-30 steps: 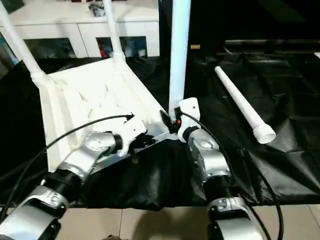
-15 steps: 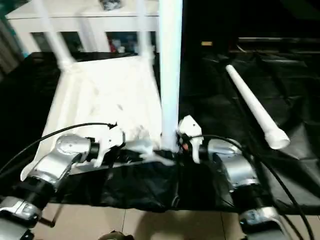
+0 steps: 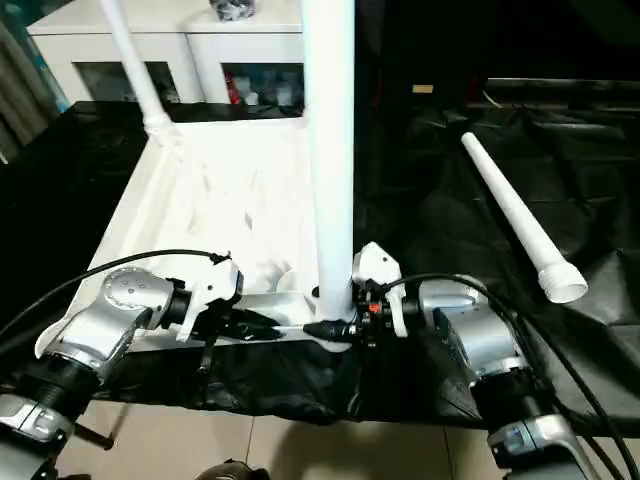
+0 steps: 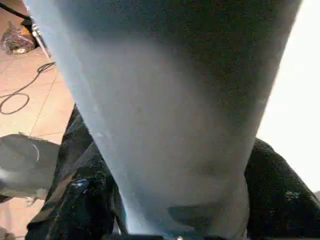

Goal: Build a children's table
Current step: Rotate leg to tighten

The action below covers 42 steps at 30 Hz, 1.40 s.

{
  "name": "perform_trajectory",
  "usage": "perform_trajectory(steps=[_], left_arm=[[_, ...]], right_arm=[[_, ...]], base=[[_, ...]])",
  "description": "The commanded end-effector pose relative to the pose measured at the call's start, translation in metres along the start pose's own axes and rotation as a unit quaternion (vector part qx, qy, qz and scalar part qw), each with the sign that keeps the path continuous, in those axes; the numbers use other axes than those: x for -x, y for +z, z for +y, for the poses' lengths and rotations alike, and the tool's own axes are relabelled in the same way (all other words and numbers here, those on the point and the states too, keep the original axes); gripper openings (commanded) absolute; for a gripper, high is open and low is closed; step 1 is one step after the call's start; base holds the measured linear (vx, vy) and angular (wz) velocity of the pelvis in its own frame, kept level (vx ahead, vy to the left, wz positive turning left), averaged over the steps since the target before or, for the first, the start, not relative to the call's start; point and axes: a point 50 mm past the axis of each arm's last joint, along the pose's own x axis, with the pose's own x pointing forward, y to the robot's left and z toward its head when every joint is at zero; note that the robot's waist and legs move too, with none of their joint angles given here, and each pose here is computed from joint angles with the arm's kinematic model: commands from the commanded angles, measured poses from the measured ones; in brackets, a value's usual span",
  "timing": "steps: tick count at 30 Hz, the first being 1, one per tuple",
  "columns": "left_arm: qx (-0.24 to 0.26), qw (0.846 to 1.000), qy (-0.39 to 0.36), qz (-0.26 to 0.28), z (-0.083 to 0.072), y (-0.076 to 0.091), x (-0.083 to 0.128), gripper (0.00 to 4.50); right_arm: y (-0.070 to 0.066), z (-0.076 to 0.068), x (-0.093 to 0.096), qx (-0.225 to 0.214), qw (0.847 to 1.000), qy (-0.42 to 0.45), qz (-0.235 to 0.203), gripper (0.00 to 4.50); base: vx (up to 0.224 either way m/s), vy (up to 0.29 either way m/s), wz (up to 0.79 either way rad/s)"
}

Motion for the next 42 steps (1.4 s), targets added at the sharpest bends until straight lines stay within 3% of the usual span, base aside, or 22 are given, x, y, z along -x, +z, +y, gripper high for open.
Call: perform_trajectory(steps=[1,3,5,8,9,11,13,14,15,17,21,22,23,25,27,28,29,30,31,34,38,42], left_arm=[[-0.012,1.000,0.020,-0.020,0.004,0.011,-0.003,0.00],[-0.010,0.999,0.037,-0.021,0.007,0.012,-0.005,0.00],[-0.005,0.995,0.100,-0.015,0.019,0.015,-0.013,0.00],[0.003,0.988,0.152,-0.010,0.028,0.020,-0.022,0.00],[0.003,0.988,0.152,-0.010,0.028,0.020,-0.022,0.00],[0.012,0.981,0.191,-0.017,0.033,0.030,-0.037,0.00],[0.013,0.979,0.204,-0.019,0.034,0.034,-0.044,0.00],[0.015,0.977,0.213,-0.023,0.033,0.040,-0.057,0.00],[0.015,0.977,0.213,-0.023,0.033,0.040,-0.057,0.00],[0.016,0.977,0.213,-0.029,0.031,0.044,-0.066,0.00],[-0.005,0.978,0.205,-0.044,0.027,0.048,-0.075,0.00],[-0.011,0.978,0.204,-0.048,0.027,0.049,-0.075,0.00],[-0.028,0.978,0.197,-0.059,0.025,0.051,-0.074,0.00],[-0.035,0.978,0.193,-0.063,0.024,0.051,-0.074,0.00],[-0.034,0.982,0.178,-0.060,0.020,0.045,-0.070,0.00],[-0.034,0.982,0.178,-0.060,0.020,0.045,-0.070,0.00],[-0.032,0.985,0.161,-0.059,0.018,0.041,-0.066,0.00],[-0.032,0.985,0.160,-0.059,0.017,0.041,-0.066,0.00],[-0.031,0.988,0.143,-0.057,0.015,0.037,-0.061,0.00],[-0.032,0.990,0.128,-0.056,0.013,0.034,-0.056,0.00],[-0.036,0.995,0.088,-0.043,0.008,0.023,-0.041,0.00],[-0.041,0.996,0.068,-0.036,0.006,0.019,-0.033,0.00]], right_arm=[[-0.006,0.014,-0.016,-0.019,0.999,0.051,-0.002,2.77],[-0.006,0.011,-0.018,-0.018,0.999,0.030,-0.006,2.77],[-0.007,0.000,-0.024,-0.034,0.997,-0.063,-0.028,2.77],[-0.013,-0.014,-0.031,-0.067,0.981,-0.178,-0.030,2.76],[-0.013,-0.014,-0.031,-0.067,0.981,-0.178,-0.030,2.76],[-0.018,-0.021,-0.041,-0.108,0.959,-0.259,-0.041,2.76],[-0.019,-0.023,-0.047,-0.124,0.950,-0.284,-0.048,2.75],[-0.018,-0.026,-0.057,-0.147,0.930,-0.332,-0.055,2.75],[-0.018,-0.026,-0.057,-0.147,0.930,-0.332,-0.055,2.75],[-0.016,-0.029,-0.066,-0.162,0.913,-0.370,-0.059,2.75],[-0.009,-0.031,-0.072,-0.153,0.906,-0.387,-0.079,2.75],[-0.009,-0.031,-0.072,-0.155,0.905,-0.389,-0.080,3.10],[-0.008,-0.031,-0.071,-0.159,0.906,-0.382,-0.087,3.31],[-0.008,-0.031,-0.071,-0.160,0.907,-0.378,-0.091,3.31],[-0.004,-0.033,-0.064,-0.109,0.916,-0.377,-0.081,3.64],[-0.004,-0.033,-0.064,-0.109,0.916,-0.377,-0.081,3.73],[-0.003,-0.033,-0.059,-0.088,0.927,-0.356,-0.080,3.73],[-0.003,-0.033,-0.059,-0.086,0.928,-0.353,-0.080,3.73],[-0.002,-0.029,-0.054,-0.068,0.945,-0.310,-0.083,3.73],[-0.002,-0.024,-0.048,-0.047,0.959,-0.268,-0.079,3.73],[-0.007,-0.007,-0.028,-0.006,0.989,-0.140,-0.045,3.73],[-0.010,-0.001,-0.020,0.002,0.996,-0.083,-0.022,3.73]], base=[[0.000,0.000,0.00],[0.000,0.000,0.00],[0.000,0.000,0.00],[0.000,0.000,0.00],[0.000,0.000,0.00],[0.000,0.000,0.00],[0.000,0.000,0.00],[0.000,0.000,0.00],[0.000,0.000,0.00],[0.000,0.000,0.00],[0.000,0.000,0.00],[0.000,0.000,0.00],[0.000,0.000,0.00],[0.000,0.000,0.00],[0.000,0.000,0.00],[0.000,0.000,0.00],[0.000,0.000,0.00],[0.000,0.000,0.00],[0.000,0.000,0.00],[0.000,0.000,0.00],[0.000,0.000,0.00],[0.000,0.000,0.00]])
